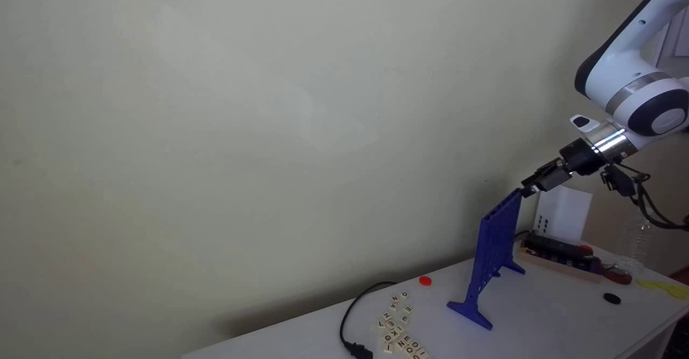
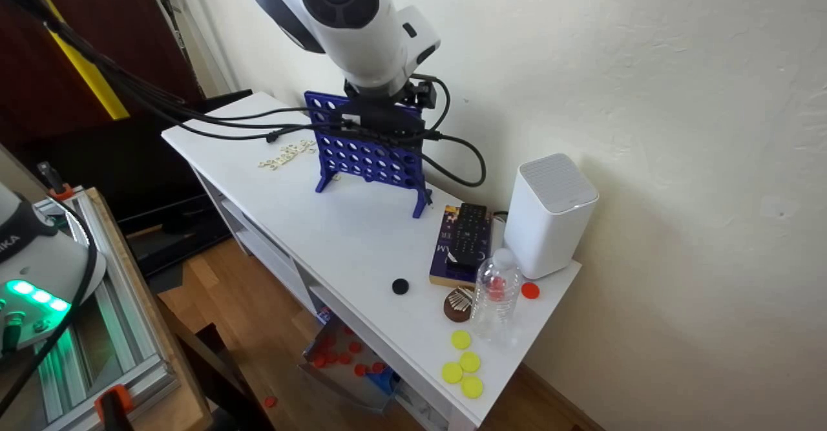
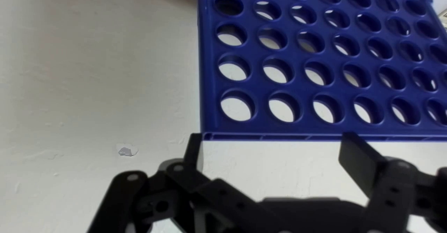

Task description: Put the blue circle inside the blue object

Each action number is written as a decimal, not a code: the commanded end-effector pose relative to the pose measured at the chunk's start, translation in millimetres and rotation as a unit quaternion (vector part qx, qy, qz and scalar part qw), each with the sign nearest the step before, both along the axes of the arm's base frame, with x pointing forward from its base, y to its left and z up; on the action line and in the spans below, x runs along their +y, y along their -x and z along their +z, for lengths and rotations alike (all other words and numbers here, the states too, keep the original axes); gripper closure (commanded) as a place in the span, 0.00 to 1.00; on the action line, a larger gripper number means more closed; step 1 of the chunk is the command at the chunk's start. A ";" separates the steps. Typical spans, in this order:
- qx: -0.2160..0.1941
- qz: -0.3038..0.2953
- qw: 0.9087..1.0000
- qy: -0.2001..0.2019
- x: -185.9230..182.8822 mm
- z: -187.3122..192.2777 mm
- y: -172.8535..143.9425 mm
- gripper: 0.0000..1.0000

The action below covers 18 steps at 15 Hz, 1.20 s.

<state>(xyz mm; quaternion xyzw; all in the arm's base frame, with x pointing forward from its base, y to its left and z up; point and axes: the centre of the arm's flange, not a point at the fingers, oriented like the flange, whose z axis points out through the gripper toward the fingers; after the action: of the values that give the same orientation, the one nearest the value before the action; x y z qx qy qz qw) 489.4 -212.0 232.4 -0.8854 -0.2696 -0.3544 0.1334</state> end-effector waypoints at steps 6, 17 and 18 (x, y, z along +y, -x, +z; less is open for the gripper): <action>-0.009 0.016 1.000 0.004 8.0 12.6 9.4 0.00; -0.016 -0.008 1.000 0.021 6.0 64.3 32.4 0.00; -0.013 -0.016 0.999 0.027 3.4 68.5 35.4 0.00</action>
<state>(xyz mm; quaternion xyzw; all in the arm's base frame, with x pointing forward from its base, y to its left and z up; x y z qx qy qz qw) 473.7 -208.6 279.4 -0.8764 -0.2765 -0.3772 0.1149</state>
